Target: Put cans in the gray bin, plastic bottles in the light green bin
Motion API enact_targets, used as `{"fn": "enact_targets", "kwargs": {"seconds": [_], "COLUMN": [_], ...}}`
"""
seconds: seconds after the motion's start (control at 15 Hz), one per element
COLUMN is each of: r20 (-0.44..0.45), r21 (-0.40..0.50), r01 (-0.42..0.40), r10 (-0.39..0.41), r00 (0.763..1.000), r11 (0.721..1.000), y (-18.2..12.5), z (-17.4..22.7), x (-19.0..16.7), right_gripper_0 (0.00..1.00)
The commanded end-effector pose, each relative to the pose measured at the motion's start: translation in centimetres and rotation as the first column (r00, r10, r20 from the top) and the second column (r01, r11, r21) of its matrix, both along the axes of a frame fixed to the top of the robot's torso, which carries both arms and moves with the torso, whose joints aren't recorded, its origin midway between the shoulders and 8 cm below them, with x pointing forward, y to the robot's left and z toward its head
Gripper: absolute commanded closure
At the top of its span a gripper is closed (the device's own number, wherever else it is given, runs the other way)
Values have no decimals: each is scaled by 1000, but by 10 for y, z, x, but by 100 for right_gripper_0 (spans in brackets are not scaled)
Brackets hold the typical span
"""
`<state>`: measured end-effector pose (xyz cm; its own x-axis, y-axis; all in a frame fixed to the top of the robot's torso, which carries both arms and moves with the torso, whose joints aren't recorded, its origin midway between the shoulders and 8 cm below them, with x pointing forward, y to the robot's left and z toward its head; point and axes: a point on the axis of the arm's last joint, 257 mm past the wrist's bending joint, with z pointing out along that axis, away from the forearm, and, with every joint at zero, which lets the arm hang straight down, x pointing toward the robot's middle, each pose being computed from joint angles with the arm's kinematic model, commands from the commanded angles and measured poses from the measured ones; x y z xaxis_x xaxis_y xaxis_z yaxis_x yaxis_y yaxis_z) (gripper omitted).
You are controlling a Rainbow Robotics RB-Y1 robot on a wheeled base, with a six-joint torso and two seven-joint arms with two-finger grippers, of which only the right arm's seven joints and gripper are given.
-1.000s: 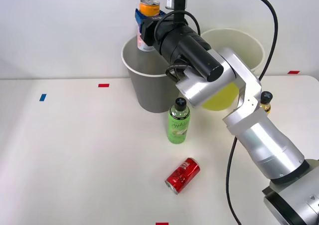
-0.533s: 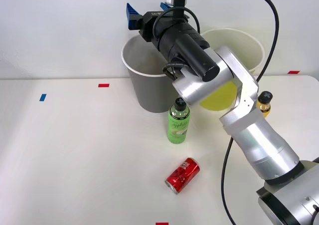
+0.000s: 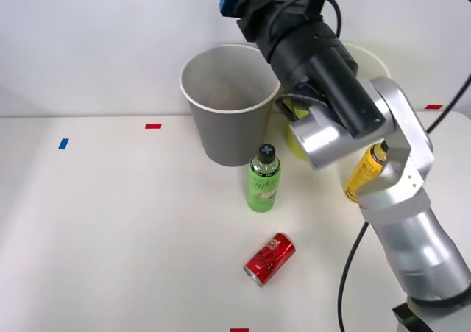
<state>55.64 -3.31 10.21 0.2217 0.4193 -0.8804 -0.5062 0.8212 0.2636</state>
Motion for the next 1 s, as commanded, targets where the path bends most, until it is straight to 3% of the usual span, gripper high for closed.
{"fn": "enact_targets", "kwargs": {"seconds": [0.07,0.2,0.53,0.8,1.0], "r20": [0,-24,-116,-201,-258], "r21": [102,143,100,60,-27], "r01": [-9,-3,137,247,335], "r10": [9,7,-125,-231,-330], "r00": [1000,1000,985,952,908], "r11": [995,990,986,967,942], "y": [-60,-96,-184,-231,-265], "z": [1,-8,-67,-119,-156], "x": [-46,-73,-119,-150,-168], "right_gripper_0": [10,10,10,10,10]}}
